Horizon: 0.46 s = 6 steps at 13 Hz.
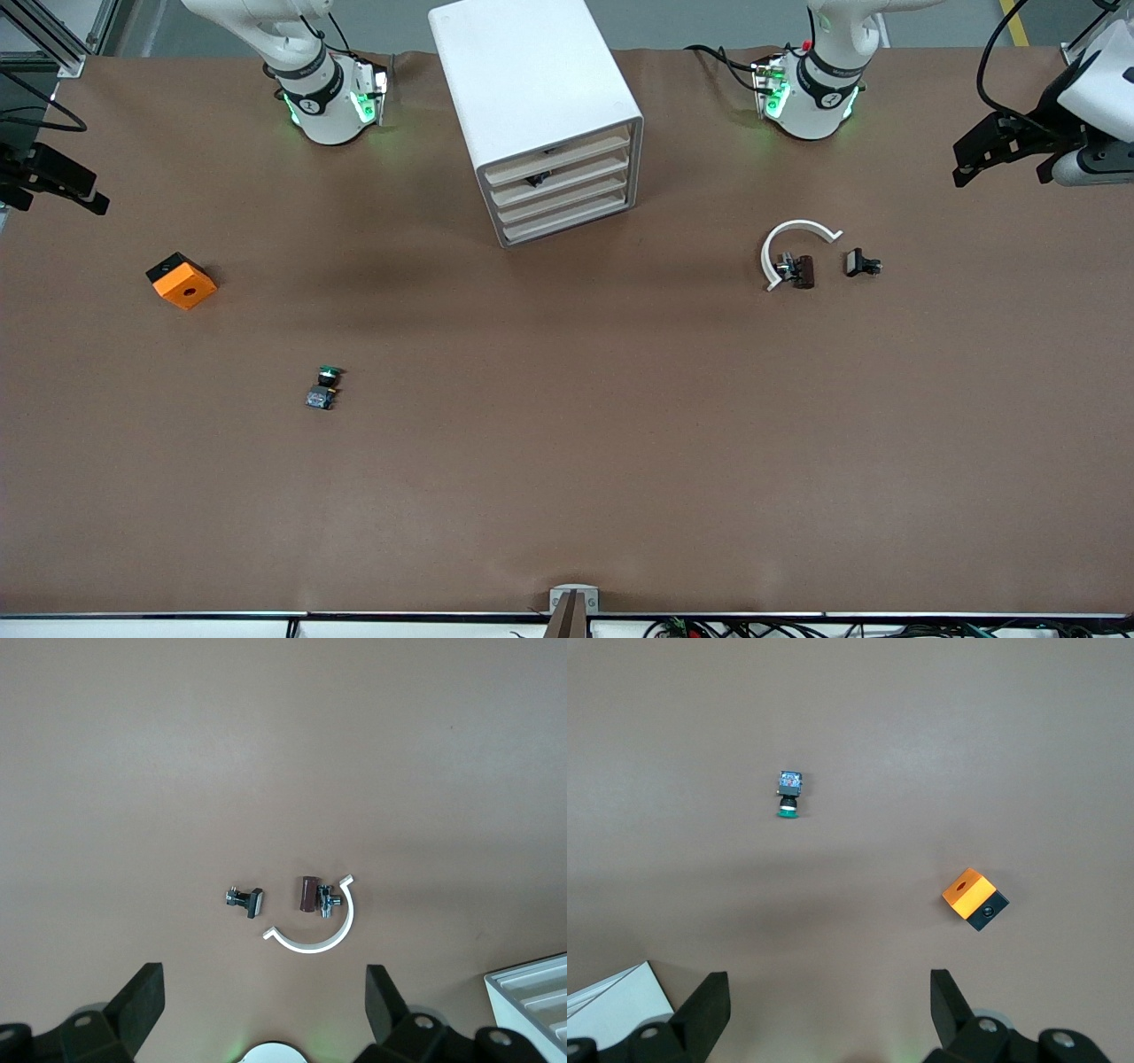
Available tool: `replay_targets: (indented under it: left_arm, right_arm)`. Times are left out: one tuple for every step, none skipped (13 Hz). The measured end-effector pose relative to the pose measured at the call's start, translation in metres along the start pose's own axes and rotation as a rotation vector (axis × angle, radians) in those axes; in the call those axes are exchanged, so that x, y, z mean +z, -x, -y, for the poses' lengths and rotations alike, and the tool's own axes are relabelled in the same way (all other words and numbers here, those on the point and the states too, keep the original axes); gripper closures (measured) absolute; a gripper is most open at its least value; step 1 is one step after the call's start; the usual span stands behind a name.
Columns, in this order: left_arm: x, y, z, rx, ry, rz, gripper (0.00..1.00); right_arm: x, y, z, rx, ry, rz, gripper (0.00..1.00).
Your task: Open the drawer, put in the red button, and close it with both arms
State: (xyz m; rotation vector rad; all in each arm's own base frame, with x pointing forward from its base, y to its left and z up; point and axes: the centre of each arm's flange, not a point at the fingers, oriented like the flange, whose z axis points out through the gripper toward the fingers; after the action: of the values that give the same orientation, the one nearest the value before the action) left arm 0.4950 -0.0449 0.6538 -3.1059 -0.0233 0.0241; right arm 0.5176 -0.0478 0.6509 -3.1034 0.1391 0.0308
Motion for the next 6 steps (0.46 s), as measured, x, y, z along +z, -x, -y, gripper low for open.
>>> replay_targets:
  left_arm:
    - [-0.0021, 0.0, 0.0, 0.0, 0.0, -0.005, 0.0]
    - [-0.0048, 0.0001, 0.0, 0.0, 0.001, -0.01, 0.0]
    - [-0.007, 0.0001, 0.0001, 0.0, 0.001, -0.015, 0.0]
    - [-0.0082, 0.0001, 0.0, 0.0, 0.002, -0.018, 0.0]
    - [-0.0082, 0.0001, -0.0003, 0.001, 0.002, -0.017, 0.0]
    - [-0.0079, 0.0003, -0.0008, 0.002, 0.001, -0.015, 0.0]
  right_arm:
    - [-0.0001, 0.0001, 0.0002, 0.0, 0.0, 0.0, 0.0]
    - [-0.0002, 0.0001, 0.0003, -0.001, 0.0, 0.0, 0.0]
    - [-0.0002, 0.0001, 0.0004, -0.001, 0.0, -0.001, 0.0]
    - [-0.0002, 0.0001, 0.0005, -0.001, 0.0, -0.001, 0.0]
    - [-0.0002, 0.0001, 0.0005, -0.001, 0.0, -0.001, 0.0]
    - [-0.0002, 0.0001, 0.0006, -0.001, 0.0, -0.001, 0.0]
